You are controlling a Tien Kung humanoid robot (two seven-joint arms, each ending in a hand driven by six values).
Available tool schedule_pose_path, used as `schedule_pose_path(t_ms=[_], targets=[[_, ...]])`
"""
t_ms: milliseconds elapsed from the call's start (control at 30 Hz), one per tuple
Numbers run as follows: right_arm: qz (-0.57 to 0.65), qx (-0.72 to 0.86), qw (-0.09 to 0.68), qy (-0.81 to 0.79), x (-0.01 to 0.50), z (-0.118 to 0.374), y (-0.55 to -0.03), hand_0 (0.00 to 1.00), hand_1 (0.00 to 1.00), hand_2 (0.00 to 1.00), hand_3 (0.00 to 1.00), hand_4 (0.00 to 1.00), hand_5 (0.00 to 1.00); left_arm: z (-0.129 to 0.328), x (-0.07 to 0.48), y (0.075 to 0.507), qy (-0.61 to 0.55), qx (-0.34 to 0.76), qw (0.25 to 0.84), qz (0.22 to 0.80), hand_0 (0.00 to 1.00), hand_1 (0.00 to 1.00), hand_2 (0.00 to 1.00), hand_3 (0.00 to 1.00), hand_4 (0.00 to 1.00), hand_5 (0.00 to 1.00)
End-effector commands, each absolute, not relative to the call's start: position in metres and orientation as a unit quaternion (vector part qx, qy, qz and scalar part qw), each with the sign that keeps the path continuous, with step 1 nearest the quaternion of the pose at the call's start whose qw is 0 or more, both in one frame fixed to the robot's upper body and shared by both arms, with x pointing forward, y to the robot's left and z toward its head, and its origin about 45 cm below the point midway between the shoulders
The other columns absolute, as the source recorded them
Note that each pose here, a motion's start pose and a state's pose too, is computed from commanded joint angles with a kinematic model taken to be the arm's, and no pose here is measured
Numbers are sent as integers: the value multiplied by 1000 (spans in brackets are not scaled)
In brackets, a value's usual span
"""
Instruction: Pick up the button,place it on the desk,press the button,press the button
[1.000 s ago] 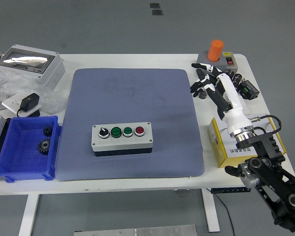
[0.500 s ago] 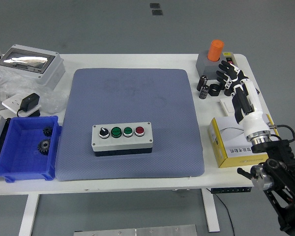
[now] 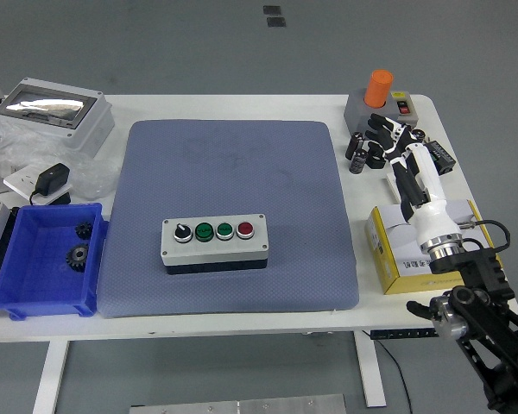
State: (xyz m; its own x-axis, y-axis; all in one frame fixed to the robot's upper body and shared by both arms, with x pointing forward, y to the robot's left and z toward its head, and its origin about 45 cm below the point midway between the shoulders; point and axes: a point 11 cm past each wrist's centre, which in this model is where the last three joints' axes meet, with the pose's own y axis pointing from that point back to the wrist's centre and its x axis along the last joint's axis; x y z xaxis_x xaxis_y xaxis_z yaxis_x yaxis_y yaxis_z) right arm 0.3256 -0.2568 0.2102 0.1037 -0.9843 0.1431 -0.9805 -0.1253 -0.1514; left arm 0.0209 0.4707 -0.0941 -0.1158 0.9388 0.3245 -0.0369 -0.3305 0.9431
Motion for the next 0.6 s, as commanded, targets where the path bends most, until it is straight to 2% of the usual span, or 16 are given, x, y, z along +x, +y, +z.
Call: schedule_pose_path(t_ms=[600], targets=[[-119, -753, -10, 647, 321, 204, -241, 918, 875, 878, 854, 957, 802, -94, 15, 468, 445, 537, 371, 613, 678, 661, 623, 747, 869, 706]])
